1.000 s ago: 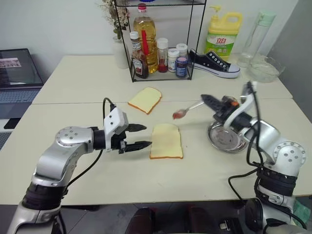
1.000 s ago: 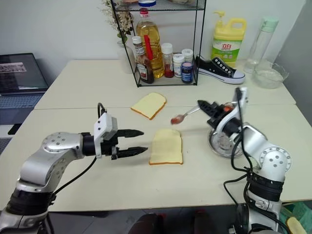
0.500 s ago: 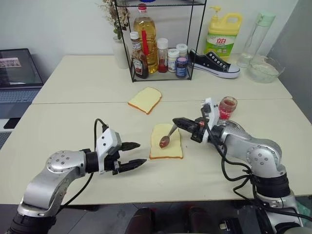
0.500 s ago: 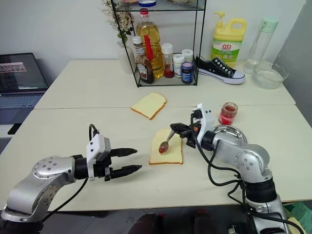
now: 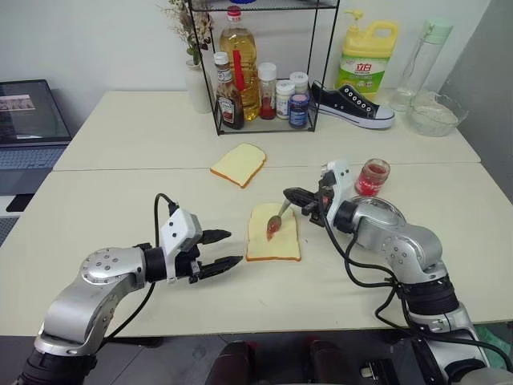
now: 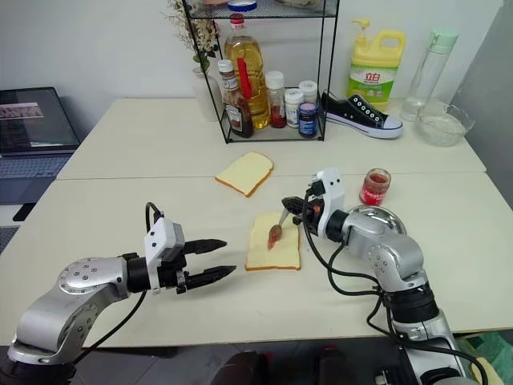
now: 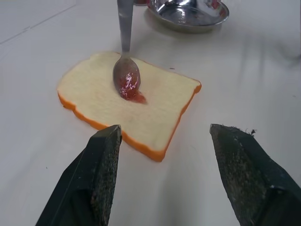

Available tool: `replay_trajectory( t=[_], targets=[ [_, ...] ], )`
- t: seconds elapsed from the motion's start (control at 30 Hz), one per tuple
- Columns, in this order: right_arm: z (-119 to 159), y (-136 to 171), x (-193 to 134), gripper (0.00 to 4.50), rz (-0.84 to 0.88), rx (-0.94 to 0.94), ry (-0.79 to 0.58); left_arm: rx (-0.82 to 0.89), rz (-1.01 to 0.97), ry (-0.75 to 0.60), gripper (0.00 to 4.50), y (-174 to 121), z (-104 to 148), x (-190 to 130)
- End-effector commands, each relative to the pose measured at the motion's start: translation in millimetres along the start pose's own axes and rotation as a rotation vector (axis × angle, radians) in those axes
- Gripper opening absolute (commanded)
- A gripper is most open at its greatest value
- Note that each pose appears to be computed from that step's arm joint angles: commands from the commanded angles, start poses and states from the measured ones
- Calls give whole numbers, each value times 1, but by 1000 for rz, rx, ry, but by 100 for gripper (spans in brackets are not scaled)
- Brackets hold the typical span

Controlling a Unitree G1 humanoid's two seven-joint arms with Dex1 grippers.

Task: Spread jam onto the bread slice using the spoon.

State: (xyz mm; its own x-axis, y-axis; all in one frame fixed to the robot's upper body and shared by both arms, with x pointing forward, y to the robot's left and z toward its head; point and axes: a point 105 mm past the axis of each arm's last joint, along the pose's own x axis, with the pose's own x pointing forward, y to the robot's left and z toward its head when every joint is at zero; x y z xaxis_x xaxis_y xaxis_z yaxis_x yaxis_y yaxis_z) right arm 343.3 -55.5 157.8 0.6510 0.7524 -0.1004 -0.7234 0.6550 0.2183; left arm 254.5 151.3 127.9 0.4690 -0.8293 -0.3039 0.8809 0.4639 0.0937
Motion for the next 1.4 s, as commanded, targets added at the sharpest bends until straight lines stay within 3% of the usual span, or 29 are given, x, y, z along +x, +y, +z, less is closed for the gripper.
replay_trajectory(
  t=[0.03,0.13,0.27,0.4,0.67,1.03,1.23,1.4],
  targets=[
    [28,-13,-5,5,-55,-31,-101,30,-14,-21,314,-1,7,2],
    [35,-17,-8,5,-65,7,-128,33,-18,-23,314,1,7,4],
    [45,-12,-18,5,24,378,-209,36,-26,-25,314,2,8,6],
    [46,-19,-30,5,6,543,-242,39,-29,-24,314,5,9,6],
    [34,-5,-43,5,35,570,-197,41,-65,-22,314,6,9,9],
    [-14,4,-27,5,72,717,-97,42,-100,-3,314,-2,5,6],
    [-41,-6,-20,5,26,705,-26,37,-80,8,314,-3,3,0],
    [-49,-39,-14,5,-79,666,-29,35,-51,6,314,-3,4,-3]
  ],
)
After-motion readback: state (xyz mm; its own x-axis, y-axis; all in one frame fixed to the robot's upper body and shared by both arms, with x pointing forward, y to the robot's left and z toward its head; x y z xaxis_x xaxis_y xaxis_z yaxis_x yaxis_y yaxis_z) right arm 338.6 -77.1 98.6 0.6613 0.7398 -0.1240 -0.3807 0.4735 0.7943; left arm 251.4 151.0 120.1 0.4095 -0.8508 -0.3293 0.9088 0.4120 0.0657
